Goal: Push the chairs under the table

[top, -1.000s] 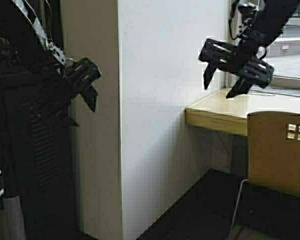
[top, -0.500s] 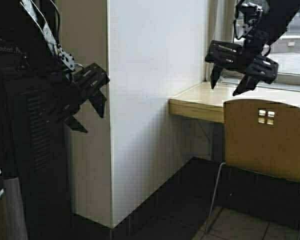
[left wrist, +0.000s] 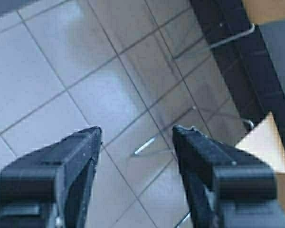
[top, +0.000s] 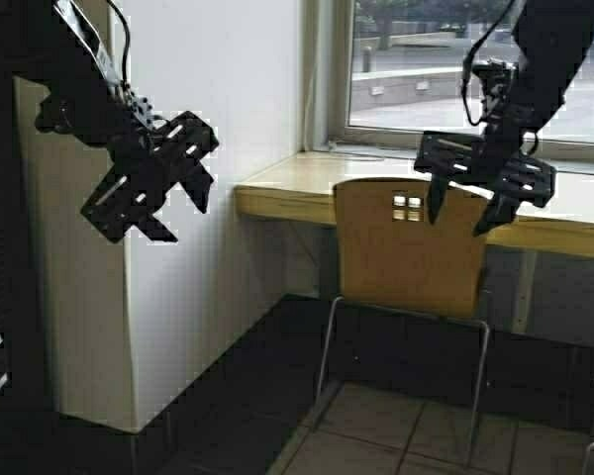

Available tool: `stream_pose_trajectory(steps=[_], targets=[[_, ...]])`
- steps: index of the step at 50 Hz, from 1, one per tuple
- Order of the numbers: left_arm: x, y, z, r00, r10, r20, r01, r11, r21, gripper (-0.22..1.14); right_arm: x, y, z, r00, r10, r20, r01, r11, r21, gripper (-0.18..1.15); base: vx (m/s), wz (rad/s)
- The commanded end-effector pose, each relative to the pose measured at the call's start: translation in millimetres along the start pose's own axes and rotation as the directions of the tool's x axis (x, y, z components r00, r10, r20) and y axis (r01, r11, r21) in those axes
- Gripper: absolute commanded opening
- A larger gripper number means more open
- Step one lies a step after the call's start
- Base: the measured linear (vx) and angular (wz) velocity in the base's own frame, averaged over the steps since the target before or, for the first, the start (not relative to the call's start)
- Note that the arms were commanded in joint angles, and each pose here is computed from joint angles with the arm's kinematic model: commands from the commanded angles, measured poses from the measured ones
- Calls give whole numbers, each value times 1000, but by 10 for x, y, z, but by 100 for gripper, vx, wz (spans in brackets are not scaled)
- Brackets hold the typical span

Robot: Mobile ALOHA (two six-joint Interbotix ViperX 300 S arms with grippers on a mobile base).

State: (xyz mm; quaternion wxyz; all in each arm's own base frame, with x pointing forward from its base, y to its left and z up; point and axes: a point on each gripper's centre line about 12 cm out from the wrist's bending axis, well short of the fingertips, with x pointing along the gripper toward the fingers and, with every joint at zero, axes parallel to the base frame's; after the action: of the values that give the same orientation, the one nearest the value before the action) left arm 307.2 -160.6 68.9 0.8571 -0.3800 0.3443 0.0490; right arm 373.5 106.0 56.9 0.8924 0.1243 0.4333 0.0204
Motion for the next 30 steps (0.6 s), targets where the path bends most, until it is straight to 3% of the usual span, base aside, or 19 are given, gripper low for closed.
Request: stream_pose_trajectory(steps=[1,30], targets=[[43,-13,71,999,-12,37,12,1000,-4,83,-7,-8,51,1000,1,30,-1,1000,1,89,-14,-43],[231,-20,35,999,-13,49,12,1000,14,83,57,46,86,1000,5,13,-5,999,53,89,-11,-53]])
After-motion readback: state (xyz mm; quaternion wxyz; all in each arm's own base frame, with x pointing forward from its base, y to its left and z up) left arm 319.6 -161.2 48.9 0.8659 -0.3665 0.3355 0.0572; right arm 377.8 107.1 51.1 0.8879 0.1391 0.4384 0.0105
